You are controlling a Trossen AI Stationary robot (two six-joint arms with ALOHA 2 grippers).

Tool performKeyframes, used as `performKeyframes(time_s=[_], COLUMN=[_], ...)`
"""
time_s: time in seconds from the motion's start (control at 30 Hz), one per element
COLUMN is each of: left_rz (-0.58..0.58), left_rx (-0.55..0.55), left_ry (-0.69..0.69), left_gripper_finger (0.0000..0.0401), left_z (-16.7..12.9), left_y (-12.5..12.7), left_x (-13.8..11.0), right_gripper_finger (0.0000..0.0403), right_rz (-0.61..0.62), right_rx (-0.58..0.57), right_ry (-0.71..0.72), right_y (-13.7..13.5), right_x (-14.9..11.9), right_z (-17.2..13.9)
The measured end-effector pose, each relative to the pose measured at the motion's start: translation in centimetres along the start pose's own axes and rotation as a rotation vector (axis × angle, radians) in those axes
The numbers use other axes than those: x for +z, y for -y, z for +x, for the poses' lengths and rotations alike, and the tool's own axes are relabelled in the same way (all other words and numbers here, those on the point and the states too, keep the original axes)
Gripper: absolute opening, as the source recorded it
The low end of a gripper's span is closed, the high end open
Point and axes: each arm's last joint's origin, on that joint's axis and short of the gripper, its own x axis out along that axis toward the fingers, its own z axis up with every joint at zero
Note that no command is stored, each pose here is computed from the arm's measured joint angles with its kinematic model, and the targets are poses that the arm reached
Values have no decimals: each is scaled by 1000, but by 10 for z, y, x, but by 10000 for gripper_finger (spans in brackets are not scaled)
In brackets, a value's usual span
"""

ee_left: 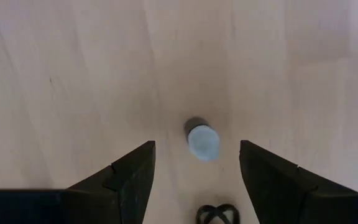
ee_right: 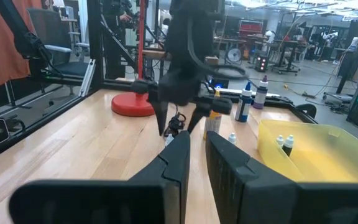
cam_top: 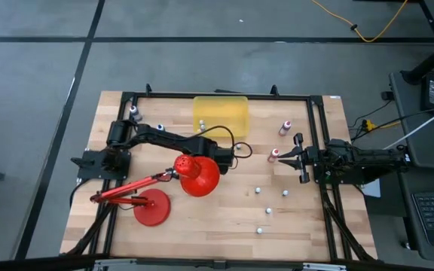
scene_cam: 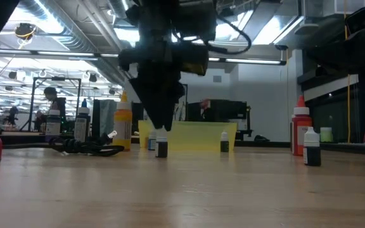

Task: Pick & Place food coloring
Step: Put the green food coloring bottle into the yellow bin

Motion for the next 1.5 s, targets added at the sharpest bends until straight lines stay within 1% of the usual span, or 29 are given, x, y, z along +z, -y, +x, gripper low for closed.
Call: performKeyframes(time_s=[0.33,0.5,0.63,0.97,1.1,1.23,1.4,1.5], left_rz=[8,7,2,2,2,-7,-50,-71], left_rx=[-6,-12,-25,-27,-26,-33,-21,-13], left_ry=[-8,-14,-17,-13,-11,-10,-6,-7], left_gripper_finger=[225,214,189,87,59,46,48,47], left_z=[10,11,11,11,11,11,7,-1], left_y=[-2,-2,-3,-3,-3,-5,-15,-23], left_x=[1,1,1,1,1,1,-1,-5], right_gripper_finger=[56,56,56,56,56,56,56,56], right_rz=[0,0,0,0,0,0,0,0], right_rx=[0,0,0,0,0,0,0,0], right_ry=[0,1,0,1,0,0,0,0], right_y=[0,0,0,0,0,0,0,0], right_x=[0,0,0,0,0,0,0,0], right_z=[0,0,0,0,0,0,0,0])
